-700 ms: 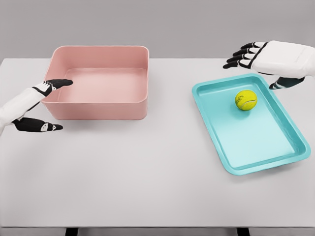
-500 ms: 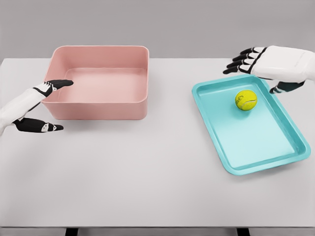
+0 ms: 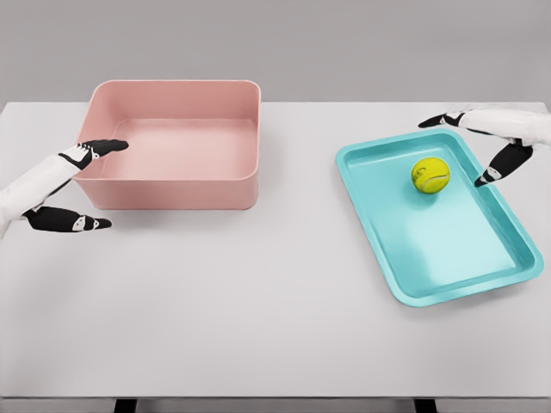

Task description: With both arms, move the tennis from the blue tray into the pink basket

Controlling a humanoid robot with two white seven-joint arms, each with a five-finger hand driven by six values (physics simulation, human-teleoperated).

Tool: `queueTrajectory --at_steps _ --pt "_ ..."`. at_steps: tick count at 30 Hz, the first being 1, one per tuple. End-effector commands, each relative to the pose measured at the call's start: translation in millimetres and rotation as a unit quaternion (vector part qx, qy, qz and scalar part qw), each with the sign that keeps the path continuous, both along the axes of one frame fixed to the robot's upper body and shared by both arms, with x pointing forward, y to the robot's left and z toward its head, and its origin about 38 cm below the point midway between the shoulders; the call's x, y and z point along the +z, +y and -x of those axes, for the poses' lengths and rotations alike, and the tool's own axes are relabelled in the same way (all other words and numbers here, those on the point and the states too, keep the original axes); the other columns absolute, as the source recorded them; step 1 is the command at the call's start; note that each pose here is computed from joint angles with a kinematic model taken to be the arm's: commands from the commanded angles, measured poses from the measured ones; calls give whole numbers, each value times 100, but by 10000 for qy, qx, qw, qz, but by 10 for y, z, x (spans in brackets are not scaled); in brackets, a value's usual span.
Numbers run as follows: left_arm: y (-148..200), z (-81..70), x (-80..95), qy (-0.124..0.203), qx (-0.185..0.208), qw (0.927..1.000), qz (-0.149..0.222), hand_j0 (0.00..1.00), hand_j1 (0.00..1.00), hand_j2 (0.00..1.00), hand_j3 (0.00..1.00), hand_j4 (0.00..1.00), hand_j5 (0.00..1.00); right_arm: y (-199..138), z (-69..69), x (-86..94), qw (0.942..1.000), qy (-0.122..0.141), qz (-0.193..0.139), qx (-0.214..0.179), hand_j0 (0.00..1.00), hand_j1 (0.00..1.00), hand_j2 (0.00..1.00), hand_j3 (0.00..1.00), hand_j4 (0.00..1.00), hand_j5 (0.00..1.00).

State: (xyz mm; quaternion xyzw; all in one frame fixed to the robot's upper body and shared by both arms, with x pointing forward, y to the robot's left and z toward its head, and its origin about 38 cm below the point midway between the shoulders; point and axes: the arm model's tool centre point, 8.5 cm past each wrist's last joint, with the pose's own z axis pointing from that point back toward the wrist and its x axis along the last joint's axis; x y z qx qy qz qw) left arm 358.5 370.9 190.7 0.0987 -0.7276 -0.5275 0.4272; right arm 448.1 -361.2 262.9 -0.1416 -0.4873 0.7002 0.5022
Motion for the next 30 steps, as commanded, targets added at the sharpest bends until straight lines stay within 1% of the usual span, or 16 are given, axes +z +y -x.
queueTrajectory --at_steps 1,2,4,6,8,13,15,16,20,22,25,27,28,29,30 --pt "3 -1 6 6 5 10000 36 100 100 100 100 100 100 126 -37 -185 9997 97 179 99 100 100 100 100 100 100" --pt "7 -1 10 0 10 10000 37 100 100 100 100 100 100 154 -73 -268 9996 137 249 95 100 100 100 100 100 100" --pt "7 -1 11 0 10 10000 44 100 100 100 100 100 100 149 -90 -348 9993 210 299 82 100 100 100 100 100 100" --pt "8 2 6 8 11 10000 45 100 100 100 100 100 100 158 -94 -403 9990 279 330 89 100 100 100 100 100 100" --pt "4 2 3 8 10 10000 52 100 100 100 100 100 100 155 -128 -445 9990 316 304 42 100 100 100 100 100 100" --pt "1 3 7 3 5 10000 52 100 100 100 100 100 100 64 -179 -505 9987 389 293 -133 100 100 100 100 100 100" --pt "-3 3 3 8 -1 10000 52 100 100 100 100 100 100 31 -255 -587 9982 447 291 -259 100 100 100 100 100 100" --pt "-3 3 3 8 -1 10000 52 100 100 100 100 100 100 74 -280 -630 9982 439 350 -227 100 100 100 100 100 100" --pt "-3 3 3 8 -1 10000 52 100 100 100 100 100 100 54 -330 -644 9980 443 350 -298 100 100 100 100 100 100" --pt "-3 3 4 9 -1 10000 59 100 100 100 100 100 100 62 -373 -693 9977 485 314 -343 100 100 100 100 100 100" --pt "-5 4 12 0 -4 10000 94 100 100 100 100 100 100 42 -383 -698 9975 470 384 -351 100 100 100 100 100 100" --pt "-19 8 45 -28 -33 9998 217 100 100 100 100 100 100 46 -389 -717 9974 485 393 -357 100 100 100 100 100 100" --pt "-19 49 14 34 -48 9996 271 100 100 100 100 100 100 46 -401 -743 9971 492 436 -373 100 100 100 100 100 100" --pt "-6 51 32 9 -29 9995 311 100 100 100 100 100 100 42 -404 -750 9970 493 456 -380 100 100 100 100 100 100" --pt "15 54 71 -6 -21 9988 487 100 100 100 100 100 100 40 -407 -756 9969 498 460 -388 100 100 100 100 100 100"
